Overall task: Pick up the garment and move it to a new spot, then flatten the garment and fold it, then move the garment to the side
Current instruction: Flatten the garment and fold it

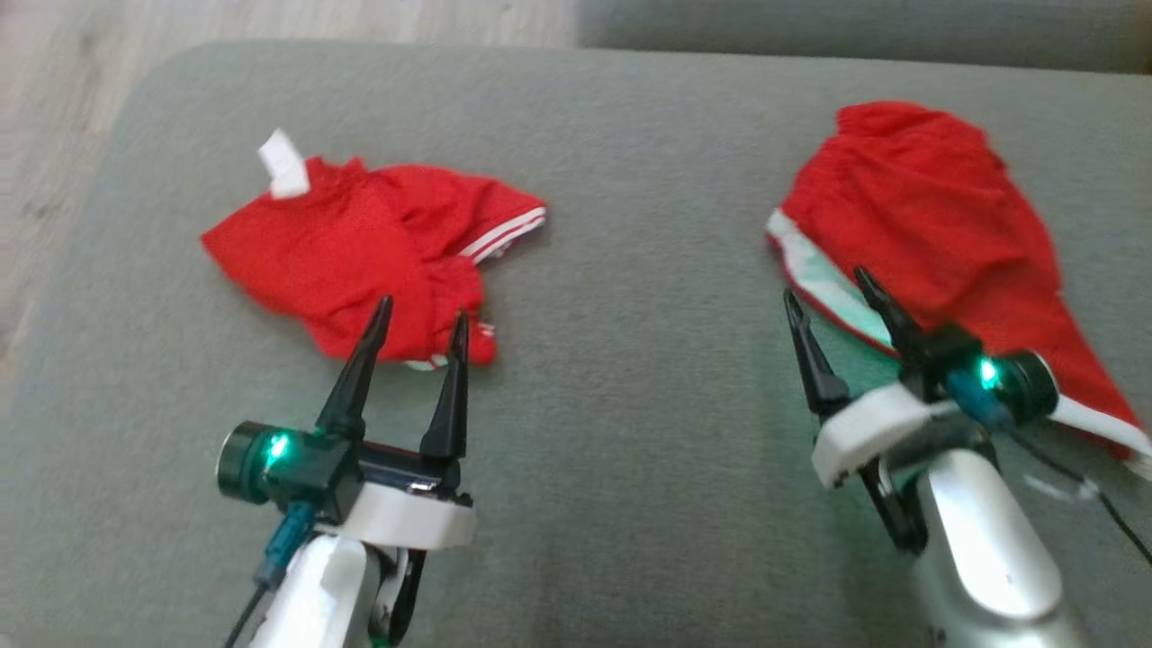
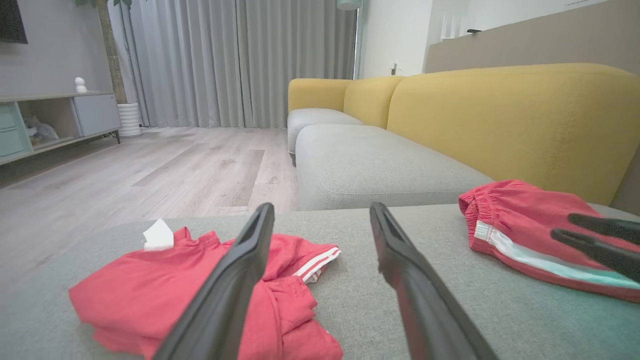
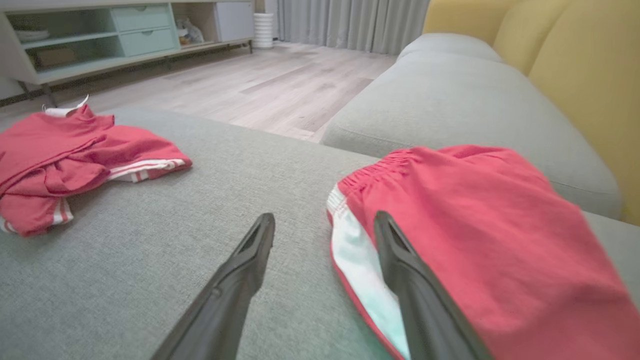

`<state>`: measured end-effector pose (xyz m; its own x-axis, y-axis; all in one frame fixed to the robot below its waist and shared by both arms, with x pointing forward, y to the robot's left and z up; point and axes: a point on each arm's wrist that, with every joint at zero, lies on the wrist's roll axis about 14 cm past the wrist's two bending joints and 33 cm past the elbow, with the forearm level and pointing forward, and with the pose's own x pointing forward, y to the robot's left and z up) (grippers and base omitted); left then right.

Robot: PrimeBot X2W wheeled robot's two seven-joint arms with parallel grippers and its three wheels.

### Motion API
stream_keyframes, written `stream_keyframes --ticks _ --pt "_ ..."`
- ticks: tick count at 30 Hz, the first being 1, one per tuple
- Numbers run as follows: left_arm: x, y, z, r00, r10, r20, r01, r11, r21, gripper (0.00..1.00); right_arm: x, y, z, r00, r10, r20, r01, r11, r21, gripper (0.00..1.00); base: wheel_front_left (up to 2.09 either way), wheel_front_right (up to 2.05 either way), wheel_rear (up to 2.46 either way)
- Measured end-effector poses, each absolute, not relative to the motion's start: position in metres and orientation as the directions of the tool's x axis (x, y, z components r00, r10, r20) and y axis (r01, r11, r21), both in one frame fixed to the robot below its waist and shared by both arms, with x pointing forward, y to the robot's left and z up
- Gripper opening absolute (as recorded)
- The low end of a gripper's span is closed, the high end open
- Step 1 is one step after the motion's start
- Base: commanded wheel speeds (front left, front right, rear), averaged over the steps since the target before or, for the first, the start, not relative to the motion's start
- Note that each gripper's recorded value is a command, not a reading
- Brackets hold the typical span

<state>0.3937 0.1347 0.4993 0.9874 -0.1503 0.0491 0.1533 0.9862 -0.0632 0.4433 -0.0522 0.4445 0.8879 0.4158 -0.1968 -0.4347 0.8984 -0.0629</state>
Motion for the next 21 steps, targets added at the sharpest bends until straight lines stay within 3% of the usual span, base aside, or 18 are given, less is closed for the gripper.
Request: stream_keyframes --ticks 11,21 --pt "0.401 0.163 0.491 0.998 -0.062 0.021 0.064 0.994 -0.093 1.00 0.487 -0.040 0.395 0.849 0.404 -0.339 -0.461 0.881 -0.104 1.00 0.00 0.00 0.00" --pt "0.403 0.168 0.484 0.999 -0.048 -0.003 0.048 0.996 -0.076 1.00 0.499 -0.038 0.371 0.830 0.392 -0.396 -0.462 0.882 -0.094 1.00 0.00 0.00 0.00"
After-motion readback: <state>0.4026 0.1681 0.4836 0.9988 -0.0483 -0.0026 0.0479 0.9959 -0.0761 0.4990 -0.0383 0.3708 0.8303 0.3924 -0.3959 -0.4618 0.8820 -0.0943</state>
